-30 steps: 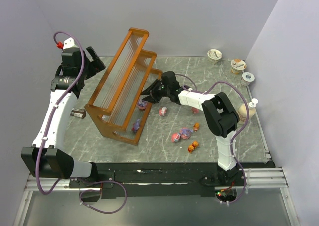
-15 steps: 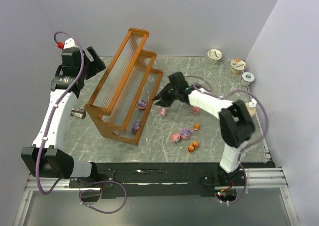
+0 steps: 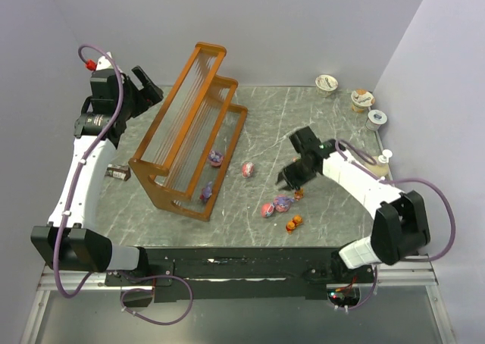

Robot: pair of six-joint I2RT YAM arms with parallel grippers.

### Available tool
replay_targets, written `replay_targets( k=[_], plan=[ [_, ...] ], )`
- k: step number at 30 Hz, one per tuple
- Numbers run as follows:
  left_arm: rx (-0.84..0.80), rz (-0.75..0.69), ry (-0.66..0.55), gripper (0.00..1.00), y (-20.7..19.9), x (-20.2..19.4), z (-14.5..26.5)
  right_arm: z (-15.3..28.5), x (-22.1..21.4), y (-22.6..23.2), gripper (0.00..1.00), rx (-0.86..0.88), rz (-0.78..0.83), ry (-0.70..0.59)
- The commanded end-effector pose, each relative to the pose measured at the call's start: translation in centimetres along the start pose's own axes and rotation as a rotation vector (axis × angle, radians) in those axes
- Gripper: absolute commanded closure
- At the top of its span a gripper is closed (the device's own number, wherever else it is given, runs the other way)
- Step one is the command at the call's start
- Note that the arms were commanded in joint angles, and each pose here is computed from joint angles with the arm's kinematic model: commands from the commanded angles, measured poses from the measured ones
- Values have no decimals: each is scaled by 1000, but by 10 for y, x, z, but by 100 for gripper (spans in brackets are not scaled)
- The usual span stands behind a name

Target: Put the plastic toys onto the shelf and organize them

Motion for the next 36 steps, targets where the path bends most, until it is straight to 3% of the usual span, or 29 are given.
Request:
replay_targets(
  k=[1, 6, 12, 18, 25, 29, 30, 32, 36],
  plan=[
    [-70, 31, -5, 3, -13, 5, 8, 11, -5, -34, 71, -59, -130, -13],
    [-74, 40, 5, 4, -12, 1, 6, 18, -4, -47, 71, -49, -172, -59],
    [-71, 41, 13, 4, -10, -2, 6, 11, -8, -52, 70, -39, -182, -28],
    [-66, 43, 12, 4, -8, -3, 5, 4, -10, -55, 62, -51, -180, -14],
    [-60, 37, 12, 4, -7, -3, 5, -7, -8, -52, 63, -49, -179, -13],
    [-56, 35, 8, 4, -7, -3, 5, -8, -6, -51, 73, -44, -175, -26],
    [-55, 34, 6, 3, -7, -2, 6, -7, -5, -50, 86, -43, -176, -36],
    [-52, 34, 3, 4, -6, -2, 6, -6, -4, -48, 100, -28, -158, -41],
    [-50, 32, 3, 4, -6, -2, 6, 10, 1, -33, 100, 19, -81, -79]
  ],
)
Point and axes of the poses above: each gripper's point midway between its finger pads, its own z axis back along the fingers, its own y axis along the line the jaws close on, x = y × z, the point moved 5 cm from there along z, back along the fingers, and after that the axes turned 6 degrees about z, right-handed, at the moved point
